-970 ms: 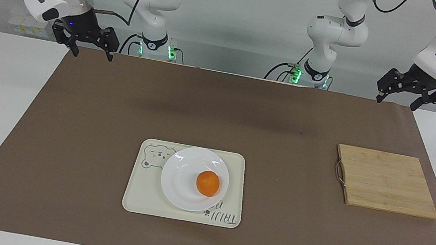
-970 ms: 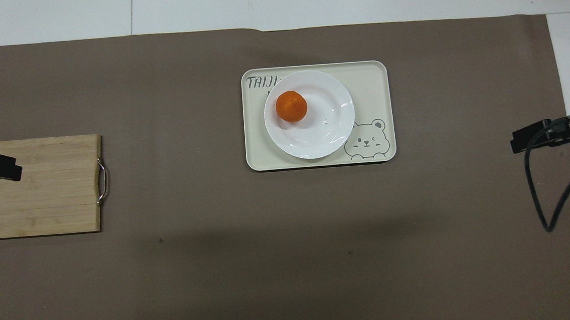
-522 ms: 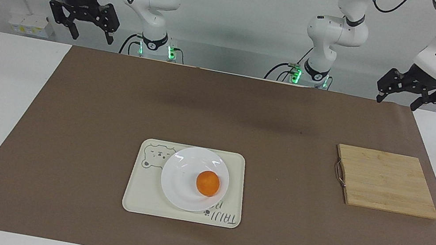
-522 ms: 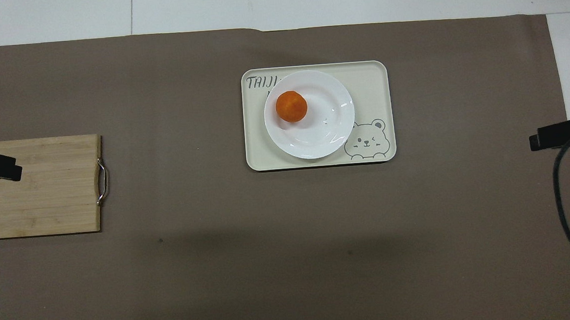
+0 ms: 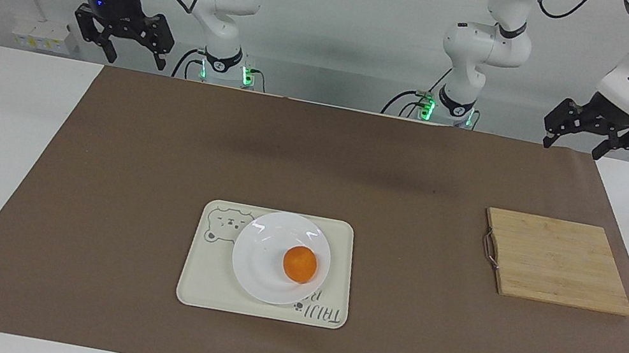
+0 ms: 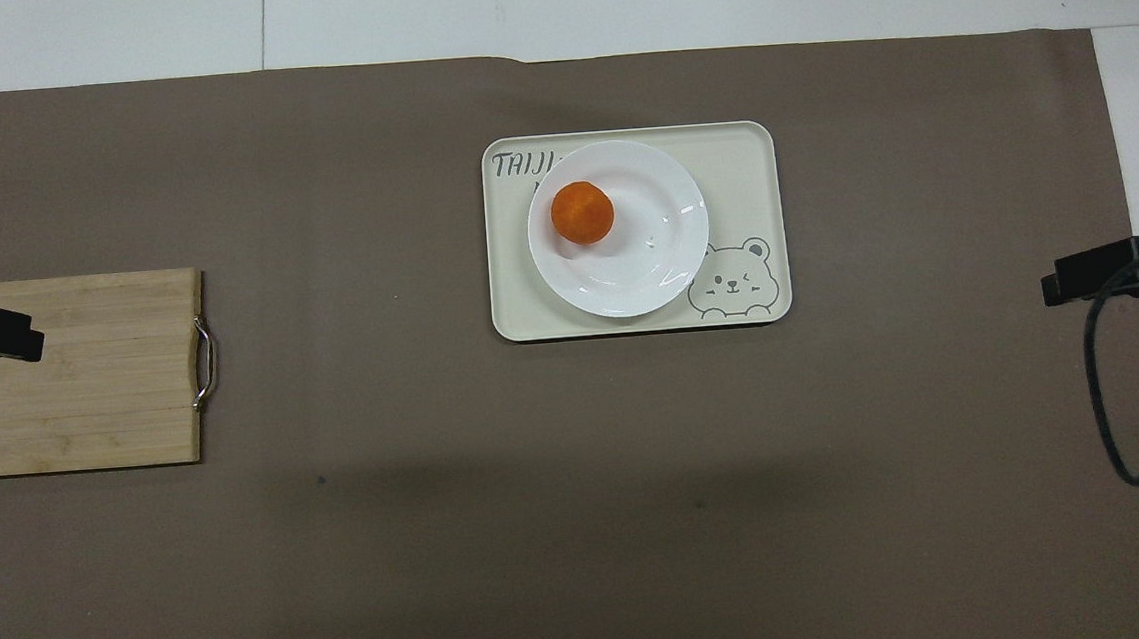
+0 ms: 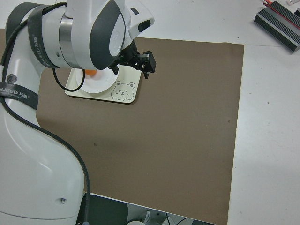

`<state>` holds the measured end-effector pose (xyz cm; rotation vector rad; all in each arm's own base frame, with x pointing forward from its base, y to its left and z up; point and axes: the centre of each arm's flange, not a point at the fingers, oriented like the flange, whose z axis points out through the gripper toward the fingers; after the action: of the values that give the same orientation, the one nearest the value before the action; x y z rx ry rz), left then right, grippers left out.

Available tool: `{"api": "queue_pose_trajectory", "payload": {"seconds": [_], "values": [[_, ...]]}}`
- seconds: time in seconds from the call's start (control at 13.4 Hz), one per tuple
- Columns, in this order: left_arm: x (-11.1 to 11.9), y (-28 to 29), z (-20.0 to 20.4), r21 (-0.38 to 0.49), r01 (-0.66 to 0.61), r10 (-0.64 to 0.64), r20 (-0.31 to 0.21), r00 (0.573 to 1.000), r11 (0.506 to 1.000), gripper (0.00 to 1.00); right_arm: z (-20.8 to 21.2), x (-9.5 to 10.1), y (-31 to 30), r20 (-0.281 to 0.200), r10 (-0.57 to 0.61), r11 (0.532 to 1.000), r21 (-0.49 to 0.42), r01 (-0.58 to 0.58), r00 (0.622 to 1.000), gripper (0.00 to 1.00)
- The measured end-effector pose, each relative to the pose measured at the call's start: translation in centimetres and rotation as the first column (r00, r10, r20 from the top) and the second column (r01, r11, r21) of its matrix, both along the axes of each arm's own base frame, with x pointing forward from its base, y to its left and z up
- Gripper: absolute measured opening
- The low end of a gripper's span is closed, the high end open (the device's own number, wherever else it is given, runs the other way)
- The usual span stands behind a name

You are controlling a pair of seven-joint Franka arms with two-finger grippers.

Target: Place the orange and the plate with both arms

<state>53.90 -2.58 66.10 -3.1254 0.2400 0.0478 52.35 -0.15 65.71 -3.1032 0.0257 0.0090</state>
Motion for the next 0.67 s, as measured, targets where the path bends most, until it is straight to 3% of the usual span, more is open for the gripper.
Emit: {"api": "queue_pose_trajectory", "payload": {"seconds": [0.67], "values": [[0.0,0.0,0.0,0.0,0.0,0.0,0.0,1.0,1.0,1.0,-0.01,0.01,-0.14,-0.001,0.036,0.998,-0.06,-0.036,0.999,1.0]]}}
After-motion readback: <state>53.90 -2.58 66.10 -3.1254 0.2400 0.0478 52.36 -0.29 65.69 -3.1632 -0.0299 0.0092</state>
